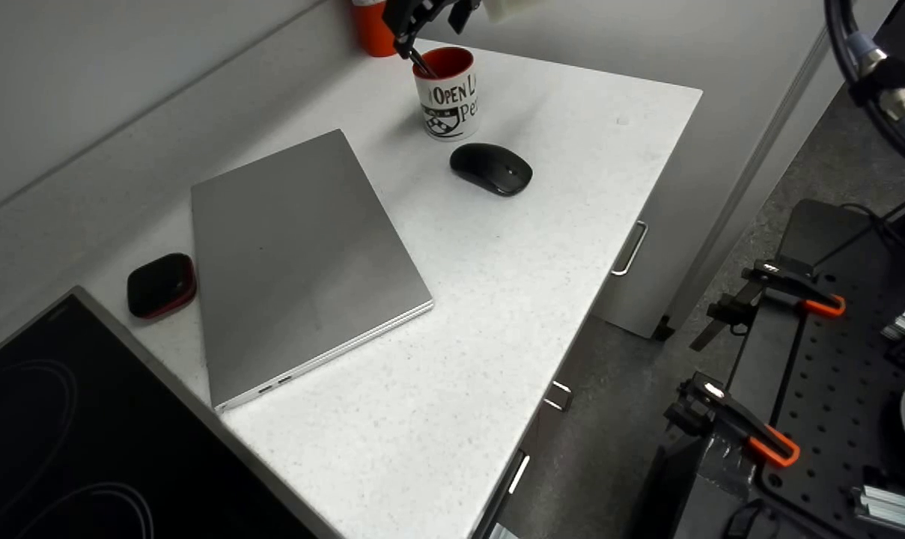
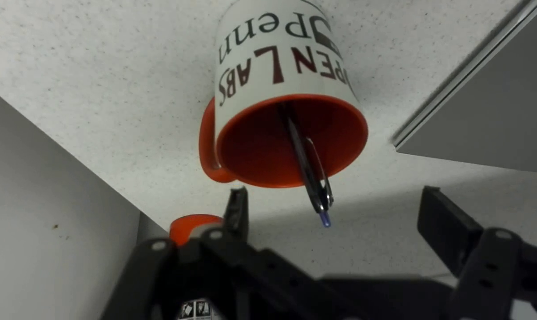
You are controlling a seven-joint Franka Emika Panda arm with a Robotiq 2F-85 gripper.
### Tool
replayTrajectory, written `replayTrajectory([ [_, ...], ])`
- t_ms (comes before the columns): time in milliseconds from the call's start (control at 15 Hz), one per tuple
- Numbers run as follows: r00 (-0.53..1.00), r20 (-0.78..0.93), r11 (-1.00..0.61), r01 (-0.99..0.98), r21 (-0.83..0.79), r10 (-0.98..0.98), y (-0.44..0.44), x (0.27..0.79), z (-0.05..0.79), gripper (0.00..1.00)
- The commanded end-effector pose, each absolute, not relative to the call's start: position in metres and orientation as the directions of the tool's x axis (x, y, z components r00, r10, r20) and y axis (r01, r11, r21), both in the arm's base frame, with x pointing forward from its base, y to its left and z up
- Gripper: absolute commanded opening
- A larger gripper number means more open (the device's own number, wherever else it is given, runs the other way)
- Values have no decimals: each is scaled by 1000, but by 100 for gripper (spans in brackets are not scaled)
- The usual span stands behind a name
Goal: Take the pen out of the mug and put it on the desk
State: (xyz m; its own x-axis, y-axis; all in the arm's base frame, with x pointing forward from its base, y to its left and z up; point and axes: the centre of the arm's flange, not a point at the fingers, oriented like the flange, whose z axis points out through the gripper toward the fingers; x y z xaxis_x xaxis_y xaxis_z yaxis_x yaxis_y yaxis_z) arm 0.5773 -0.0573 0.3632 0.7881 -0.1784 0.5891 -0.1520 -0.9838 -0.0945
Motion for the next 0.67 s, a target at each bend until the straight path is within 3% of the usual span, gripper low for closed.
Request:
replayTrajectory([
  [0,752,636,-984,-157,-88,-176,-56,595,359,100],
  [600,748,641,-985,-151,-87,-171,-60,615,342,100],
])
